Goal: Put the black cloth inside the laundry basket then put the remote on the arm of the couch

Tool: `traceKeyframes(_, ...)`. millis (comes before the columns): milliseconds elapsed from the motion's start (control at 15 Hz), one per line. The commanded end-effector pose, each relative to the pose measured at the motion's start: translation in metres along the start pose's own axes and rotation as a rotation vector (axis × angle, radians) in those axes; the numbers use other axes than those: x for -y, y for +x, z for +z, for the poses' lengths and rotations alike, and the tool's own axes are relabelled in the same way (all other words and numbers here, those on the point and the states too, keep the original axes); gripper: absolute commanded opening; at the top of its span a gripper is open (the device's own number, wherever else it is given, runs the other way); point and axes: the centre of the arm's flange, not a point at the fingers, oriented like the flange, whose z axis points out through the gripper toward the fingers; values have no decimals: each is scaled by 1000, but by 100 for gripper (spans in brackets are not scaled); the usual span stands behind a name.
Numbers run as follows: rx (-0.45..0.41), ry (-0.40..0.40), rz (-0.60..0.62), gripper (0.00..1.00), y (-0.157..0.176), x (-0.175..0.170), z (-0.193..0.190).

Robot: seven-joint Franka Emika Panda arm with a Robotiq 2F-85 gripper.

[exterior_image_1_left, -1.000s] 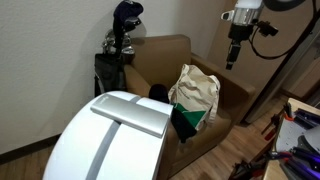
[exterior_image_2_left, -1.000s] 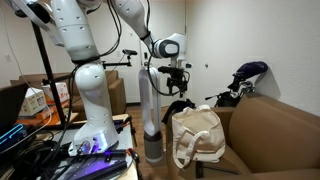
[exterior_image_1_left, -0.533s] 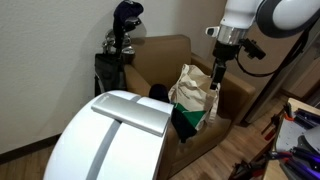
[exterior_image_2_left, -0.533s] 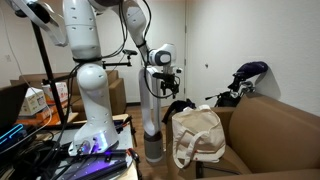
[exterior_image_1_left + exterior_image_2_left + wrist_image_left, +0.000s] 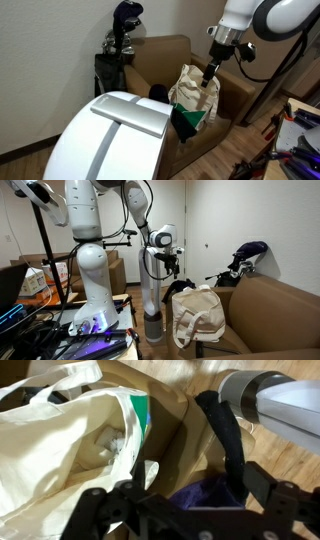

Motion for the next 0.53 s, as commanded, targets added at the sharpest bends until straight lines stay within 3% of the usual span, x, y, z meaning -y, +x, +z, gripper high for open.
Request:
traceKeyframes(0,-66,56,180,100,8,24,31)
traceKeyframes(200,-178,99,265,100,10,53,52)
traceKeyframes(467,-247,54,172,100,7,81,91)
